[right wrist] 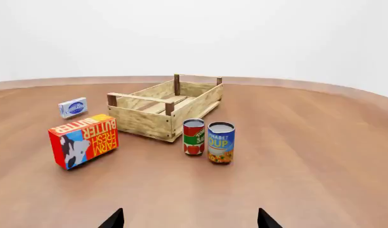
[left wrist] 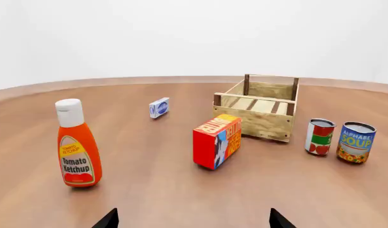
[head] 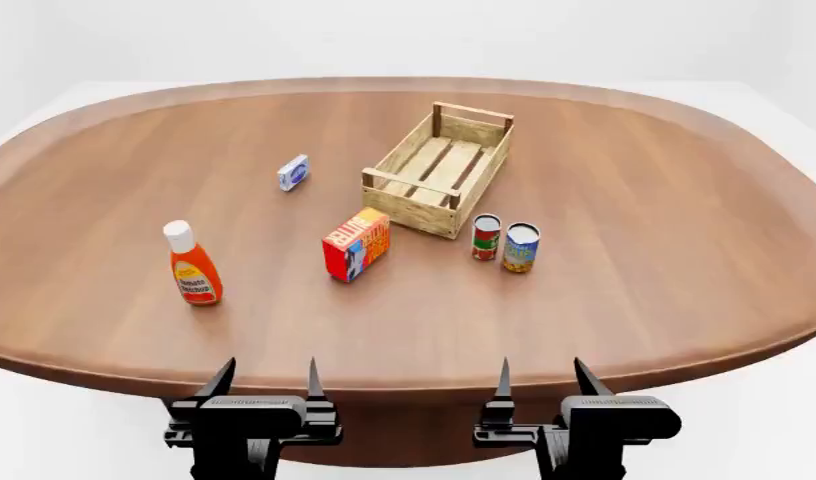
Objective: Pick up the ketchup, and put it in the wooden tray.
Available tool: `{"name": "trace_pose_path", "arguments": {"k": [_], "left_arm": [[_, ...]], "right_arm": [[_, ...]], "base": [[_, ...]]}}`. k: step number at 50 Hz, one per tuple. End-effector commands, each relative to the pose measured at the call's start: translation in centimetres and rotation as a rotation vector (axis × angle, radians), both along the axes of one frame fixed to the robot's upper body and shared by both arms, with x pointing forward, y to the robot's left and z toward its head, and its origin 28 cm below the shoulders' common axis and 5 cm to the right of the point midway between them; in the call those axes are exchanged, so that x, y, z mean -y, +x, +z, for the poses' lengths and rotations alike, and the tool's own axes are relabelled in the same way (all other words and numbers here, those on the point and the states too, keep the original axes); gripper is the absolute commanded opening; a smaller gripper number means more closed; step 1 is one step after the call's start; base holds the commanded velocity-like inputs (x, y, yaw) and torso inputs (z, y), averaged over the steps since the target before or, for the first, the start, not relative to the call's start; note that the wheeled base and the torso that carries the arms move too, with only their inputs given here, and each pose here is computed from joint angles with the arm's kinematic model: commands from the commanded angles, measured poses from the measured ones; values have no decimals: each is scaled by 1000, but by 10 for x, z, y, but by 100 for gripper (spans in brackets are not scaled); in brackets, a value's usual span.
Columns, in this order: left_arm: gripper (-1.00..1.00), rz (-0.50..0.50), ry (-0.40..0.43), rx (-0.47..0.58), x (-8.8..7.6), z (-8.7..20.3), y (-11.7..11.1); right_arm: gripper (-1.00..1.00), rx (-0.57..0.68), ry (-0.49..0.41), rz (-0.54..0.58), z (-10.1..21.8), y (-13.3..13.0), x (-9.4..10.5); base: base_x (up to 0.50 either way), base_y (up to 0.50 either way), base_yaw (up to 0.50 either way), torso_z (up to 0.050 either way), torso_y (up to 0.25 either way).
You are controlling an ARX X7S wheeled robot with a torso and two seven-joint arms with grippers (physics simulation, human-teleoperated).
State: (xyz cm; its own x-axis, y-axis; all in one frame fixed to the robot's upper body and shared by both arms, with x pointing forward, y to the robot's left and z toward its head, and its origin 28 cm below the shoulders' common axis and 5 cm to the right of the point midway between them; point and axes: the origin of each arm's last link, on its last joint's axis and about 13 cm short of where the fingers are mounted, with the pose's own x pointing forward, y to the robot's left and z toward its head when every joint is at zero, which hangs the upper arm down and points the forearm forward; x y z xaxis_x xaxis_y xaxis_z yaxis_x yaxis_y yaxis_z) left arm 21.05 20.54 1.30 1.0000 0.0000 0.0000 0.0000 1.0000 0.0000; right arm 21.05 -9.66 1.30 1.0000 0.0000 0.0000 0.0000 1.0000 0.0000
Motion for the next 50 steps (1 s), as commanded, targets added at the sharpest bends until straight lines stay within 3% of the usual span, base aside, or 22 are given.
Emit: {"name": "trace_pose_path", "arguments": {"k": [1,25,50], "left_arm": [[100,-1,1,0,0,0,0],[100,-13,22,13,0,9,-3],[100,-105,61,102,-1,78,16]], "right_arm": [[100,1,-1,0,0,0,0],[100,20,12,-5,8,2,0],[100,5,-58,70,81,5,14]], "base": [[0,0,0,0,0],[0,0,0,0,0],[0,0,0,0,0]]}}
